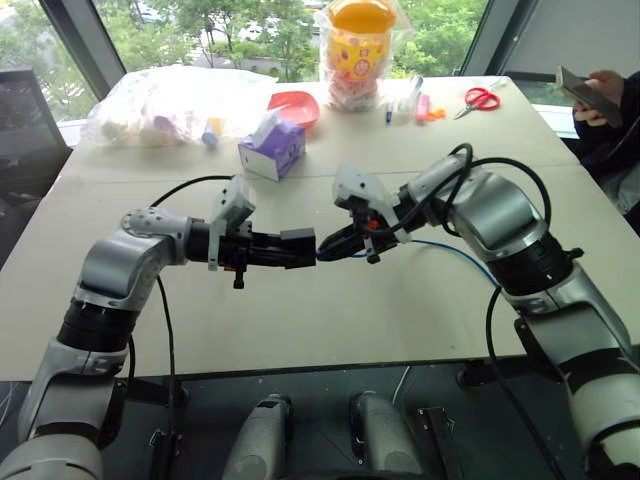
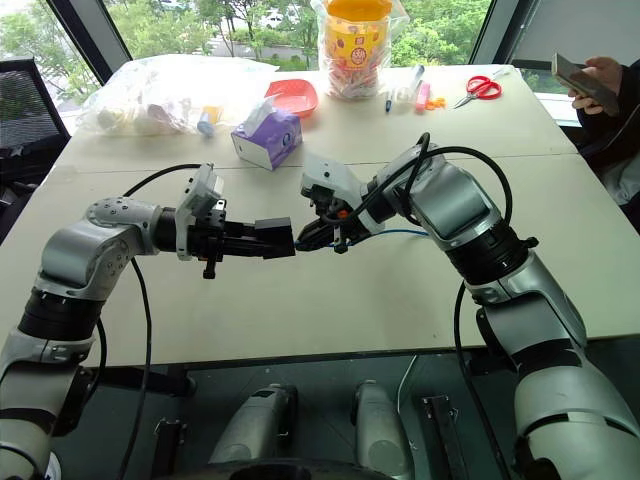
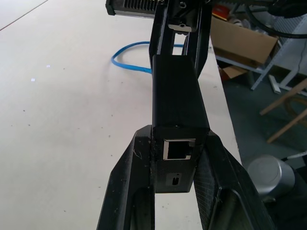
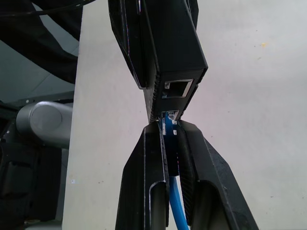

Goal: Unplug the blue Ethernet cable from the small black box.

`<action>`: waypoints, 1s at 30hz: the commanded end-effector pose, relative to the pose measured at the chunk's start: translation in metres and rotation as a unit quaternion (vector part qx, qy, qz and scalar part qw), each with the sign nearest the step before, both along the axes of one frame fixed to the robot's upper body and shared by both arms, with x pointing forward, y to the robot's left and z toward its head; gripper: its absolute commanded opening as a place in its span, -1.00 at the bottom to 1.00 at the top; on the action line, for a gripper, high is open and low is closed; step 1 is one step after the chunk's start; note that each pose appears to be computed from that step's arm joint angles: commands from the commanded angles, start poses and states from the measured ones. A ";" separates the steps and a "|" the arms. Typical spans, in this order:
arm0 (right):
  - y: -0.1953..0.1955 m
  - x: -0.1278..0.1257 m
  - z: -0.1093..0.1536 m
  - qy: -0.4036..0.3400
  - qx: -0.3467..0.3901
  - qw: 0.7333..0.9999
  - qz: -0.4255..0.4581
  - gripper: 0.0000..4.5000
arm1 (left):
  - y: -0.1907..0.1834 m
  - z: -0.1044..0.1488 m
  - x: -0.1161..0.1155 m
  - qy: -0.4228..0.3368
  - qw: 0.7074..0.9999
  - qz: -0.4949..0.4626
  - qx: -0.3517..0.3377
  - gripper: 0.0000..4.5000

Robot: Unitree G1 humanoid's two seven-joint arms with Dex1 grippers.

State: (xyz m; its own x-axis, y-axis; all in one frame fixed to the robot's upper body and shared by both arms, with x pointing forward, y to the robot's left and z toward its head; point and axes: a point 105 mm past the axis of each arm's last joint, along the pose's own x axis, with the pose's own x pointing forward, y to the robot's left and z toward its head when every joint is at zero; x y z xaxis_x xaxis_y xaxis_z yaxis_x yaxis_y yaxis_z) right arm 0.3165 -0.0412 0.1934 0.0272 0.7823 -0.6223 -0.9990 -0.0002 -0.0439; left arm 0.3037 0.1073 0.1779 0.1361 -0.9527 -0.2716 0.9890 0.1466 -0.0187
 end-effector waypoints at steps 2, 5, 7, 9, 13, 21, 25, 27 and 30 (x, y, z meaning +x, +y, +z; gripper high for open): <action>0.012 -0.002 0.009 -0.032 -0.007 0.999 0.030 -0.99 | -0.004 0.006 -0.003 -0.020 1.000 -0.015 0.000 -0.79; 0.009 0.003 0.002 -0.049 -0.025 0.998 0.024 -0.99 | -0.003 0.006 -0.002 -0.024 1.000 -0.014 0.003 -0.79; 0.005 0.004 -0.002 -0.053 -0.031 0.998 0.023 -0.99 | -0.001 0.006 -0.003 -0.026 1.000 -0.014 0.009 -0.79; -0.006 0.009 -0.007 -0.054 -0.039 0.998 0.011 -0.99 | 0.008 -0.003 -0.001 -0.048 0.998 -0.011 0.050 -0.79; -0.028 0.020 -0.009 -0.062 -0.046 0.997 -0.025 -0.99 | 0.020 -0.009 0.002 -0.066 0.995 -0.001 0.078 -0.79; -0.066 0.040 -0.014 -0.087 -0.033 0.989 -0.111 -0.99 | 0.027 -0.006 0.014 -0.087 0.993 0.033 0.073 -0.79; -0.079 0.076 -0.021 -0.138 -0.002 0.963 -0.230 -0.99 | 0.019 -0.007 0.034 -0.119 0.988 0.076 0.054 -0.79; -0.091 0.092 -0.029 -0.157 -0.003 0.945 -0.288 -0.99 | 0.014 -0.012 0.046 -0.144 0.983 0.098 0.053 -0.79; -0.104 0.103 -0.036 -0.162 -0.003 0.925 -0.345 -0.62 | 0.006 -0.018 0.058 -0.157 0.980 0.118 0.045 -0.79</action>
